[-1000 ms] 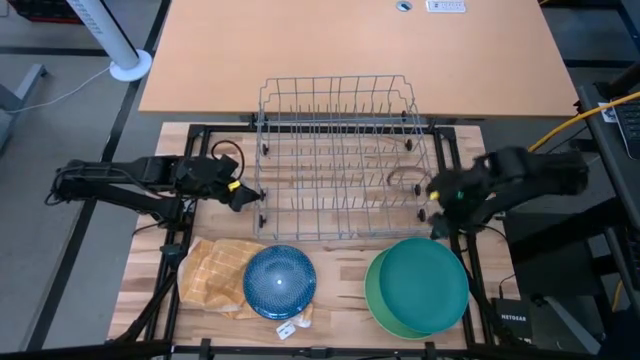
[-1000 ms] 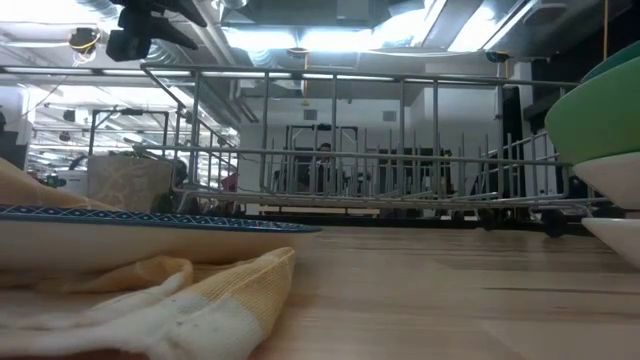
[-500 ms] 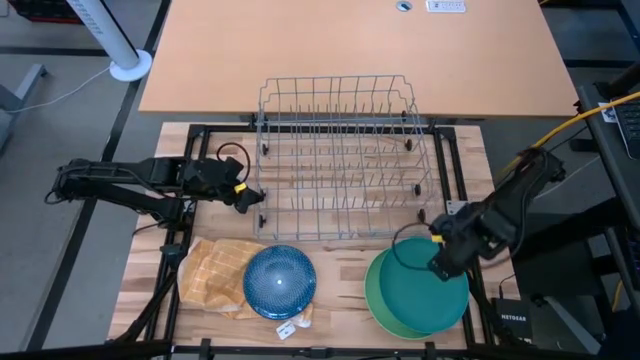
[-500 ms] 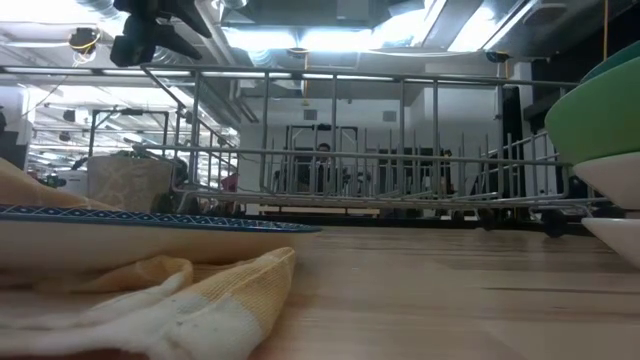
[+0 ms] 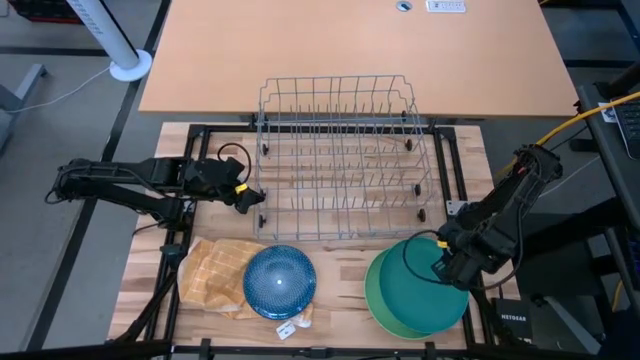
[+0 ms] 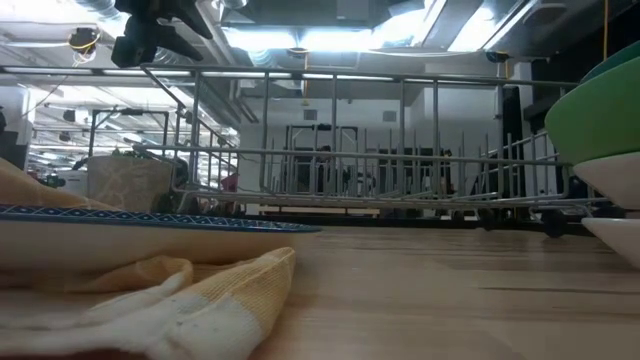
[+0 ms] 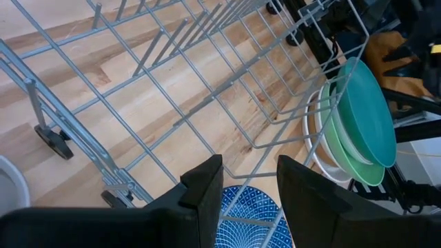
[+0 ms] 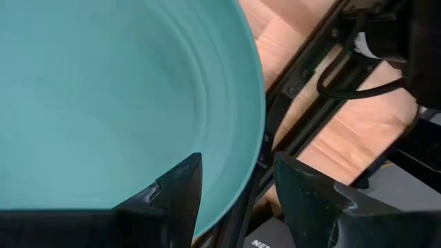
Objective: Sort dishes
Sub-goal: Put the green plate in the dish rack
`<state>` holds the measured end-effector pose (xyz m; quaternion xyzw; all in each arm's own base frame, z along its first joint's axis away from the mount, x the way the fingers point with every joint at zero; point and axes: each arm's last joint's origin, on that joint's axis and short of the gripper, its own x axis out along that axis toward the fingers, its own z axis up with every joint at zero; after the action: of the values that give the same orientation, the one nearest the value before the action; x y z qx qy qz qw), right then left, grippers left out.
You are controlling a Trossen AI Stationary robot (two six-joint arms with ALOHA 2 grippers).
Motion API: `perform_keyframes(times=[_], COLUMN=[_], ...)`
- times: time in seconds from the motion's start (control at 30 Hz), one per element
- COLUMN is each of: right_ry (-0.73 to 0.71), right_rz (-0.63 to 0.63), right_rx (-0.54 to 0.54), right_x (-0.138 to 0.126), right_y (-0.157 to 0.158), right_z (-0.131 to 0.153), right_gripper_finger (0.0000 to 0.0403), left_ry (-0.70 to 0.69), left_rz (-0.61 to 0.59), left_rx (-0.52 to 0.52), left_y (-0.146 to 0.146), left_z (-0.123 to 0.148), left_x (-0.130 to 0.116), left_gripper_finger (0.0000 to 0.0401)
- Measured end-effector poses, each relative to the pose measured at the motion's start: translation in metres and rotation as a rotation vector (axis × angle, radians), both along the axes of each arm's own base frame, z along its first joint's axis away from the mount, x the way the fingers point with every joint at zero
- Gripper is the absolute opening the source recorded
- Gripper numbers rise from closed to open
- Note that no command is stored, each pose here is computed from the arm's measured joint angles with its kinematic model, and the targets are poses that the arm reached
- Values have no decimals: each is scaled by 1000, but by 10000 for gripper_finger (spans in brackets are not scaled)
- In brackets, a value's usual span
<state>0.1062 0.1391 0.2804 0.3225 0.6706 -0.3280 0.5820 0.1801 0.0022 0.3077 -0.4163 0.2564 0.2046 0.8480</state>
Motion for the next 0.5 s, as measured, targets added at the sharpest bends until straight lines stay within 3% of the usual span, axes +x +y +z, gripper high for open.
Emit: perform_keyframes(times=[0.5], right_ry=[-41], right_rz=[10], right_rx=[14], right_x=[-17], right_y=[-23], right_z=[-30], right_gripper_finger=[183], left_ry=[1], left_rz=[-2], left_rx=[3], left_y=[0], left_z=[0], left_x=[0], left_gripper_finger=[129])
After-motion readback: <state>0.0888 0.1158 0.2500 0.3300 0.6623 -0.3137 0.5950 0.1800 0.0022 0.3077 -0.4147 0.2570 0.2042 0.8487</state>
